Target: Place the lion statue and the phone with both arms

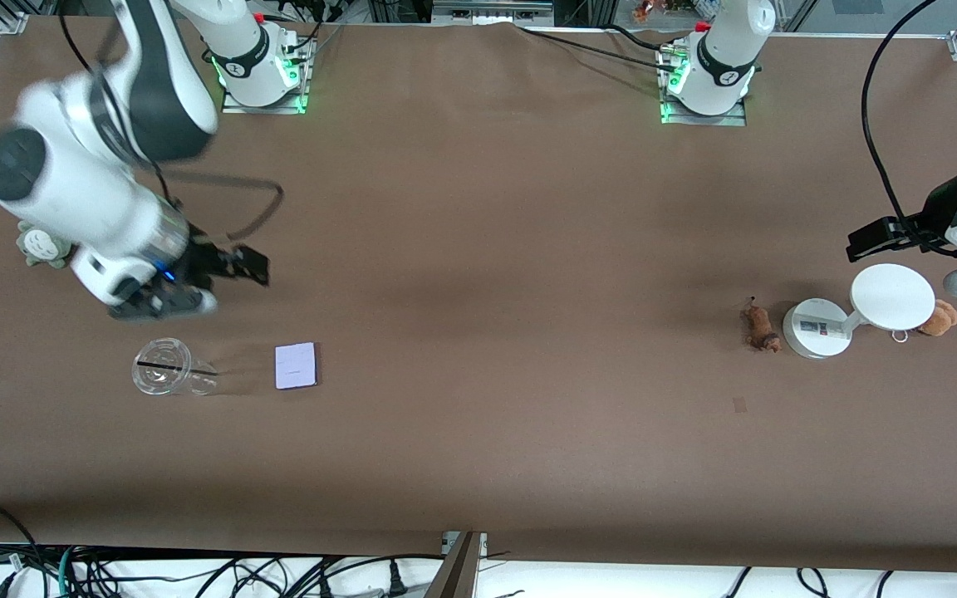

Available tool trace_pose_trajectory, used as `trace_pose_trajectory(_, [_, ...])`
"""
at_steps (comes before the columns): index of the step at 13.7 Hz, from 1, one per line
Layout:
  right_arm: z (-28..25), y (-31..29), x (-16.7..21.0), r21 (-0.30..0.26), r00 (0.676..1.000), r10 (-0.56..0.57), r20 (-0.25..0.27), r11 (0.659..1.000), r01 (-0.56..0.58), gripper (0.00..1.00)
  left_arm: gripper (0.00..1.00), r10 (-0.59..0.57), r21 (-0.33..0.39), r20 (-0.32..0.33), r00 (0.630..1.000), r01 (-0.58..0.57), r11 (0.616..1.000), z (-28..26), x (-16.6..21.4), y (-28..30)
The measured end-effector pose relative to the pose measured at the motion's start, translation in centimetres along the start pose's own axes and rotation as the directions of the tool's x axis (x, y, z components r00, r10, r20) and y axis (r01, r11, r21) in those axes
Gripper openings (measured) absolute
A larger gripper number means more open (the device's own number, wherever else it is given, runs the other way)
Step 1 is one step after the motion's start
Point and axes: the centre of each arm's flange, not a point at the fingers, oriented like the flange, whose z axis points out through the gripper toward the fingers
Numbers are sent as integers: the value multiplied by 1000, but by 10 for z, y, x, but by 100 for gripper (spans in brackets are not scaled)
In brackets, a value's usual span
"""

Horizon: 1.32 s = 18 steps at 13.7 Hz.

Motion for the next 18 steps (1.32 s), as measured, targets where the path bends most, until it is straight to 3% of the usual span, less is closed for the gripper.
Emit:
trace_pose_trajectory(5, [-79, 3, -48, -60, 1000, 27, -1, 998, -27, 100, 100, 0, 0, 0, 1000, 0, 1000, 0, 0, 0])
trace_pose_trajectory(10, [-120, 8, -38, -91, 997, 29, -71, 995, -36, 100, 100, 0, 0, 0, 1000, 0, 1000, 0, 0, 0])
trace_pose_trajectory(18, [-115, 5, -29, -102, 998, 35, -59, 994, -40, 100, 100, 0, 0, 0, 1000, 0, 1000, 0, 0, 0])
